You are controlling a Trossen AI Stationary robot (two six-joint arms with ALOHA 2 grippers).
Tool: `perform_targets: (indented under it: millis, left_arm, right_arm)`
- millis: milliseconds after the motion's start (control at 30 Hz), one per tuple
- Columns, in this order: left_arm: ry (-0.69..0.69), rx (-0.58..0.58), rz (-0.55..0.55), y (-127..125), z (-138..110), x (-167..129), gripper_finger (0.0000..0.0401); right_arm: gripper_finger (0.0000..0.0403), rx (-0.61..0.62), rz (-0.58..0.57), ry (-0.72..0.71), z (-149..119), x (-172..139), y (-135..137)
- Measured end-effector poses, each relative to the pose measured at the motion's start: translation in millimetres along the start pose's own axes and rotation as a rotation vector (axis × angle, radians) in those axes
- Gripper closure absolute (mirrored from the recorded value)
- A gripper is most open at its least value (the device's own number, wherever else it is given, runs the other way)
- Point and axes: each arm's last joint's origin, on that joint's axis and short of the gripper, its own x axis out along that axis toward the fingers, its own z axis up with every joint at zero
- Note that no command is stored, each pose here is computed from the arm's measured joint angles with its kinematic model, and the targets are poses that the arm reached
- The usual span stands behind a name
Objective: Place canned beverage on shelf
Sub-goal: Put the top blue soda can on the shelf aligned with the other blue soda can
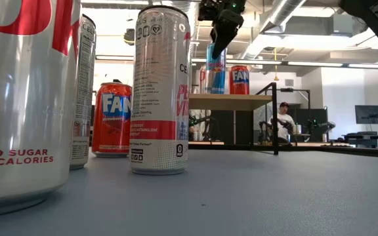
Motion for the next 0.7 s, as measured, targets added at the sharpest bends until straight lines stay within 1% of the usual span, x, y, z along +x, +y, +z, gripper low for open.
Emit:
perform_targets:
  millis: [700]
  left_arm:
    - [-0.008, 0.010, -0.025, -0.7, 0.7, 0.0, 0.0152]
  right_arm:
    - [0.0150, 0.007, -0.010, -0.017, 1.7, 0.0, -1.0]
